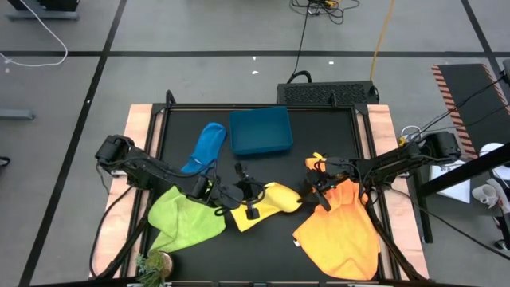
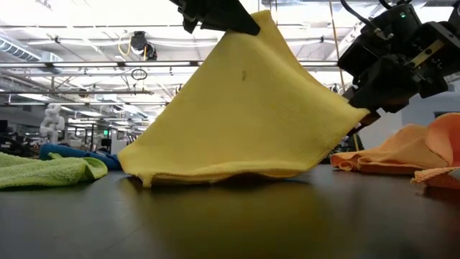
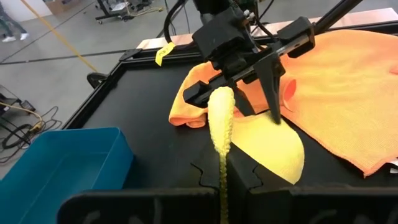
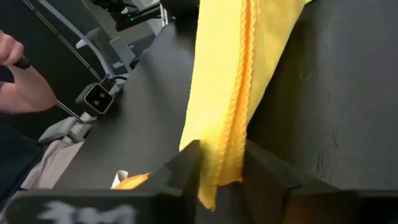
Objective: Fold microfiber towels
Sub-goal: Fold the yellow microfiber cloth
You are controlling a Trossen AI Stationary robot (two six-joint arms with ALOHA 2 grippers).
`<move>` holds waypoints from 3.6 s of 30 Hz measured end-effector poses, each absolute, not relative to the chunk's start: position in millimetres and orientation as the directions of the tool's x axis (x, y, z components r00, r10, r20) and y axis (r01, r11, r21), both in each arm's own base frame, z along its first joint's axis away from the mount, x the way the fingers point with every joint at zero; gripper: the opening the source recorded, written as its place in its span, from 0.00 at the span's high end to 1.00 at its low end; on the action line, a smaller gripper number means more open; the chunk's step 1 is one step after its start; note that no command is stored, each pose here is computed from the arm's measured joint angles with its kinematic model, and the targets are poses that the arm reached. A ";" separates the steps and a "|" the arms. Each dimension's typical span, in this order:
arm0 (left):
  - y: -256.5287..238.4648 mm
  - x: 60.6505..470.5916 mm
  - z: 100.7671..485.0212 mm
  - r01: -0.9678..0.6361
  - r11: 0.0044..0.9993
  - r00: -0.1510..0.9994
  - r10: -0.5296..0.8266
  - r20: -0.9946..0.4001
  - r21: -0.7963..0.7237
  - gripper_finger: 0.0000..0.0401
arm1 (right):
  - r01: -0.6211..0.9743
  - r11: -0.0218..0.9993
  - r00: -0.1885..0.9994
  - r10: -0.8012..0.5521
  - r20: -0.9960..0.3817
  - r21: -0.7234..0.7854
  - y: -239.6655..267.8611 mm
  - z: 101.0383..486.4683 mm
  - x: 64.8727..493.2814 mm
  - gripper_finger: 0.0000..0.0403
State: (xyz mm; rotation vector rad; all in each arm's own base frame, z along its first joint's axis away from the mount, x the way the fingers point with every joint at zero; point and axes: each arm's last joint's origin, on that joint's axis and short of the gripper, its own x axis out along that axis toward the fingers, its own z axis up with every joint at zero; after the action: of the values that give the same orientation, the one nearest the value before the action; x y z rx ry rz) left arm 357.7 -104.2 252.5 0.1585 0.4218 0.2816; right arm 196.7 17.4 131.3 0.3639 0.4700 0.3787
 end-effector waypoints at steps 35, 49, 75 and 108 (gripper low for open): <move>-219.4 301.8 299.9 -0.029 0.997 0.999 0.025 -0.048 -0.067 1.00 | -0.733 0.565 0.627 0.778 0.053 0.380 97.9 263.0 194.9 1.00; -190.1 308.6 251.0 -0.342 0.939 0.886 0.305 -0.349 -0.048 1.00 | -0.315 0.847 0.819 0.470 -0.329 0.427 74.2 219.7 214.1 0.99; -49.4 319.8 161.3 -0.516 0.854 0.757 0.488 -0.436 0.060 1.00 | 0.149 0.973 0.801 -0.013 -0.599 0.179 1.9 179.8 229.4 1.00; -139.8 281.5 143.5 -0.110 0.985 0.888 0.157 -0.432 0.130 0.98 | -0.188 0.943 0.759 0.318 -0.568 0.276 94.7 133.1 250.3 0.97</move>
State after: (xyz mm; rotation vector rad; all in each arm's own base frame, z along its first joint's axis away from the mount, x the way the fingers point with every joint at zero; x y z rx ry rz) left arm 281.5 -139.8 143.5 0.1031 0.4573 0.1390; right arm 250.3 94.7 133.1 0.2084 0.6540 0.2774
